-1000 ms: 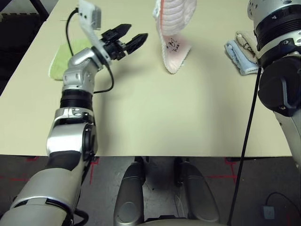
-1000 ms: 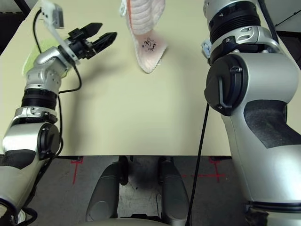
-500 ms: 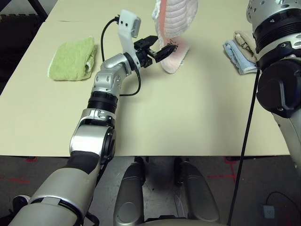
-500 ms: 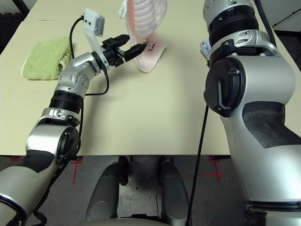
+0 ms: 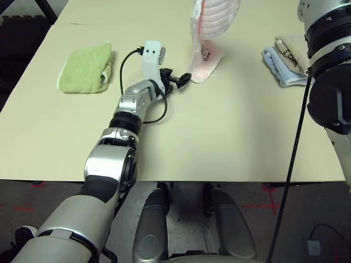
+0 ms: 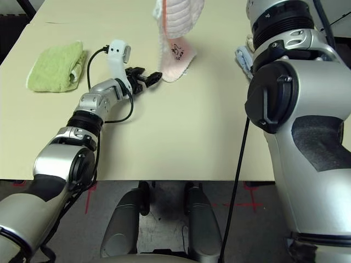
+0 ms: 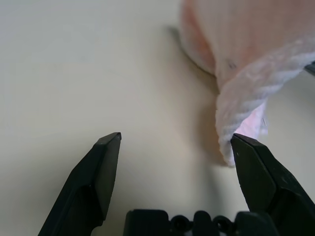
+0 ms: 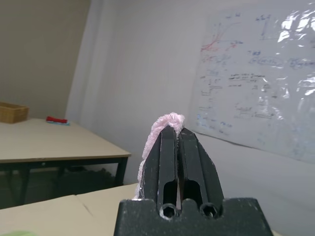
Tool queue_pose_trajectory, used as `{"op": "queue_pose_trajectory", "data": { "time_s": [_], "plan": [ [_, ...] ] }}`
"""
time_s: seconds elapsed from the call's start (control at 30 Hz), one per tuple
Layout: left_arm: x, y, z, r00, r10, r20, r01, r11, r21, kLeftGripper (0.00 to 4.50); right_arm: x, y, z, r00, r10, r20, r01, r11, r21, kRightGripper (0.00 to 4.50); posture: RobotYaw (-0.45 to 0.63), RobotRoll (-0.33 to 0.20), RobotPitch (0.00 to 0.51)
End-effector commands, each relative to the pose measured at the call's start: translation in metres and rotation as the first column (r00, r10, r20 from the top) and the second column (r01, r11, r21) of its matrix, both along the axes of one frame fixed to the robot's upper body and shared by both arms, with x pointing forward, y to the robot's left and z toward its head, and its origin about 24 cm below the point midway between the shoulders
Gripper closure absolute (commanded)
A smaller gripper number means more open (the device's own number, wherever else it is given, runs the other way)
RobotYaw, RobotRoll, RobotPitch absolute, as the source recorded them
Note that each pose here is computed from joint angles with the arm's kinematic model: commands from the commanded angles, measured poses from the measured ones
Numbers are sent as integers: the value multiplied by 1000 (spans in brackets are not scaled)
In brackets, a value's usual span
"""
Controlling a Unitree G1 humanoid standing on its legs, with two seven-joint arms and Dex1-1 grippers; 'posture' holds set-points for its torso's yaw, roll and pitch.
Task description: Fold the towel and set it aside.
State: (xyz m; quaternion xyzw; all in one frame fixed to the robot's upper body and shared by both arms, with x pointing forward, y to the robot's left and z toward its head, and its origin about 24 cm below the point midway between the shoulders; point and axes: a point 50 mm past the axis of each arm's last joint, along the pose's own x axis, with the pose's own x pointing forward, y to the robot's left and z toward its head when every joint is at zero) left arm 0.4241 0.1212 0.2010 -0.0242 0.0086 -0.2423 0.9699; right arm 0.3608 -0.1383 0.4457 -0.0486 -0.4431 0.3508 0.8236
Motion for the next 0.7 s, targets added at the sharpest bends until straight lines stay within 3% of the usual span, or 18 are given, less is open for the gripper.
{"op": "queue_pose_trajectory", "data": {
  "time_s": [0.03,0.2,0.4,0.57,0.7],
  "plan": [
    [2,13,2,999,39,2,-39,999,10,0,-16,-7,25,995,-18,95,17,1000,4,4470,-26,0,282],
    [-1,32,2,1000,-24,-8,24,999,43,0,-13,-6,19,997,-11,80,12,1000,-3,4470,-21,0,289],
    [-12,33,-11,965,-243,-96,247,968,35,0,-10,-4,13,998,-10,63,11,1000,-14,4470,-8,0,292],
    [-16,30,-18,935,-313,-165,308,950,-53,0,-10,-2,13,998,-4,65,5,1000,-15,4470,-14,0,299],
    [-13,28,-19,950,-262,-171,254,965,-68,0,-10,0,14,998,0,69,1,1000,-17,4470,-24,0,298]
  ]
}}
